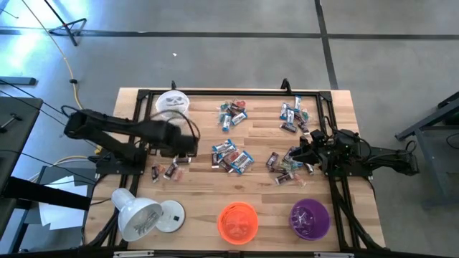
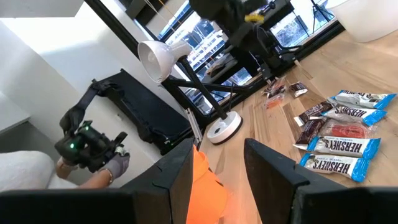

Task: Organize candy in baskets
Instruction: Put the orange gummy into the white bucket

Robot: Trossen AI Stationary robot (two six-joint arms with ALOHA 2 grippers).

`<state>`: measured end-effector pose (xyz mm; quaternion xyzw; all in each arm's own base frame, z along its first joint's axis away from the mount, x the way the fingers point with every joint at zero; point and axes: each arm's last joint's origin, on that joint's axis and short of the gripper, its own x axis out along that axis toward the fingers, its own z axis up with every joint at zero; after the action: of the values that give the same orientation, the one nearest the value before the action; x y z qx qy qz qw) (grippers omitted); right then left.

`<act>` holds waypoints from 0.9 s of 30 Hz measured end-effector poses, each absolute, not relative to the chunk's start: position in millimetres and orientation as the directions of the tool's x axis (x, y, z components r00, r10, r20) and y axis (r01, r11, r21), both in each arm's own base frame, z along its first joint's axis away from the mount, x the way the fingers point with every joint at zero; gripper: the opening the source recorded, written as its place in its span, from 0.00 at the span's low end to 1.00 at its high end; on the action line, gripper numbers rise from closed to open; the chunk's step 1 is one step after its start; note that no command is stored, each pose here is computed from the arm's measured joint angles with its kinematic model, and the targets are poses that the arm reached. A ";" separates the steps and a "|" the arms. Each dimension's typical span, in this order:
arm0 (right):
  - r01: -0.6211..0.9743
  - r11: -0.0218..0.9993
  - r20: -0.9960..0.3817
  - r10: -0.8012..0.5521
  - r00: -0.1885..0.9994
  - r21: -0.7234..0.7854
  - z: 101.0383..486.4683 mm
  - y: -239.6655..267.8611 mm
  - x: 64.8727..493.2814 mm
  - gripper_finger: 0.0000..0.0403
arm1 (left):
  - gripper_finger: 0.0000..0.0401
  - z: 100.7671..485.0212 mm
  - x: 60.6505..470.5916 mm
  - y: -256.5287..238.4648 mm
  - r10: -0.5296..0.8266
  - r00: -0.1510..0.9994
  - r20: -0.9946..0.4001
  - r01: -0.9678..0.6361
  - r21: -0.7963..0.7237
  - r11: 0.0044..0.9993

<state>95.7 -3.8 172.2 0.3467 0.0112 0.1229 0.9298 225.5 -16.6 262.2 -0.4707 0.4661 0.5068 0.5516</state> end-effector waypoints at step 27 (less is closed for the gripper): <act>-0.221 0.729 0.064 0.236 0.970 0.648 172.3 -3.8 95.7 0.34 | 0.29 188.5 187.5 -55.1 0.180 -0.234 -0.955 -0.891 0.137 -0.434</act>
<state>95.7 -3.8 172.3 0.3467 0.0111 0.1229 0.9298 187.5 -55.1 188.5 -0.4843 0.3669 0.6946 0.3852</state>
